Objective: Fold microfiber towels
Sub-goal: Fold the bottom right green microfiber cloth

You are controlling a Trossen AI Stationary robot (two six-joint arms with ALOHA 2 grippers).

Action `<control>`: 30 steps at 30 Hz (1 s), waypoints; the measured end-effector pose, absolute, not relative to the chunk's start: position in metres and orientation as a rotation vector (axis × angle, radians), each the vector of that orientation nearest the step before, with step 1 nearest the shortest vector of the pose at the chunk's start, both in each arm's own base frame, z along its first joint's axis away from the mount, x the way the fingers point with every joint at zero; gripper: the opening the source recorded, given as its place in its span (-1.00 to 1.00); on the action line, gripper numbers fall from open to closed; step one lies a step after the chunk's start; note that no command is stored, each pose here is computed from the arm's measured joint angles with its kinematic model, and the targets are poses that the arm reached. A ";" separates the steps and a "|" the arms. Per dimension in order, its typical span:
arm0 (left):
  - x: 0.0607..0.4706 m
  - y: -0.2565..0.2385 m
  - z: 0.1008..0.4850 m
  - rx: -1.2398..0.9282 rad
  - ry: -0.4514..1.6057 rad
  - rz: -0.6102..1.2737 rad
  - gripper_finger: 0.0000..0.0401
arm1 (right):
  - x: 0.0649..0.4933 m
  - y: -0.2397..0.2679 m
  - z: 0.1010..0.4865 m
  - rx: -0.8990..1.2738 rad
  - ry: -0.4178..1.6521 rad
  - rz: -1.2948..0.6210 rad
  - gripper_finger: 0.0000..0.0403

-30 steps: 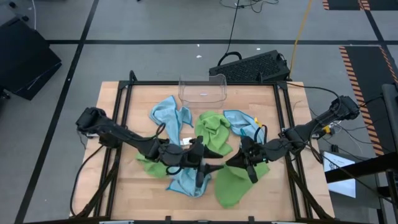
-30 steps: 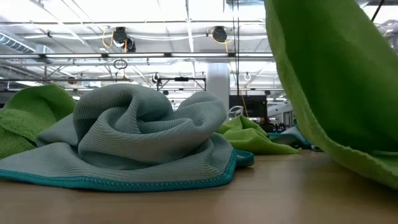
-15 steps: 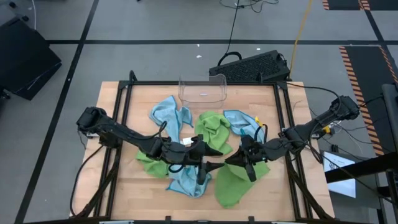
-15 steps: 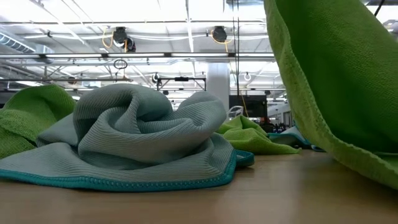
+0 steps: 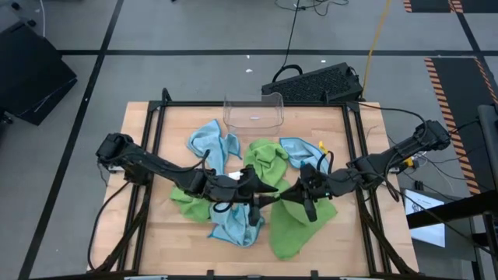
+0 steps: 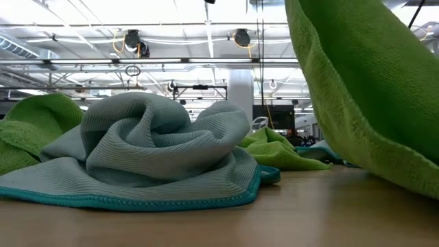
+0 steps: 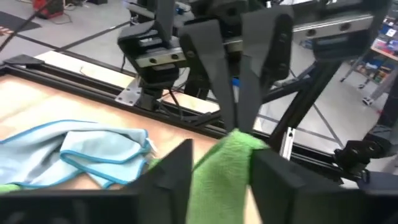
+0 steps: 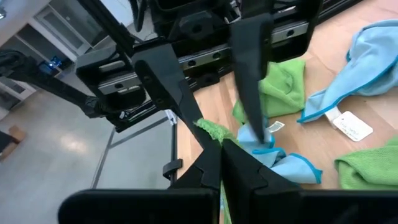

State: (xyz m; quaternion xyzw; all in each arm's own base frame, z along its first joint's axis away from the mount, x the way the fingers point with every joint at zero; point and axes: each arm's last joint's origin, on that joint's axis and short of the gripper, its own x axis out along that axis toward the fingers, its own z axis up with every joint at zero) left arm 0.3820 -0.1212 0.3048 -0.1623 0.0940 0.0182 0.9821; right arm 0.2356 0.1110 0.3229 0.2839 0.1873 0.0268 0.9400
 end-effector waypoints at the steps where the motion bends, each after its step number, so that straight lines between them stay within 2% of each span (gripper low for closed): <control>1: 0.382 -0.120 0.305 -0.329 0.190 0.027 -0.52 | 0.236 0.111 0.323 0.580 0.382 0.056 -1.00; 4: 0.384 -0.117 0.305 -0.336 0.205 -0.026 -0.87 | 0.236 0.111 0.323 0.587 0.385 0.055 -0.98; 5: 0.384 -0.117 0.304 -0.338 0.211 -0.036 -0.93 | 0.235 0.111 0.323 0.599 0.390 0.053 -0.97; 11: 0.381 -0.122 0.298 -0.320 0.285 -0.054 -0.98 | 0.220 0.123 0.314 0.604 0.547 0.101 -0.69; 19: 0.373 -0.132 0.297 -0.348 0.319 -0.022 -0.98 | 0.182 0.141 0.292 0.629 0.851 0.017 -0.21; 24: 0.364 -0.138 0.303 -0.321 0.343 -0.042 -0.99 | 0.167 0.153 0.259 0.637 0.927 -0.001 -0.14; 30: 0.356 -0.151 0.295 -0.311 0.438 -0.097 -0.98 | 0.159 0.143 0.195 0.881 0.928 -0.175 -0.15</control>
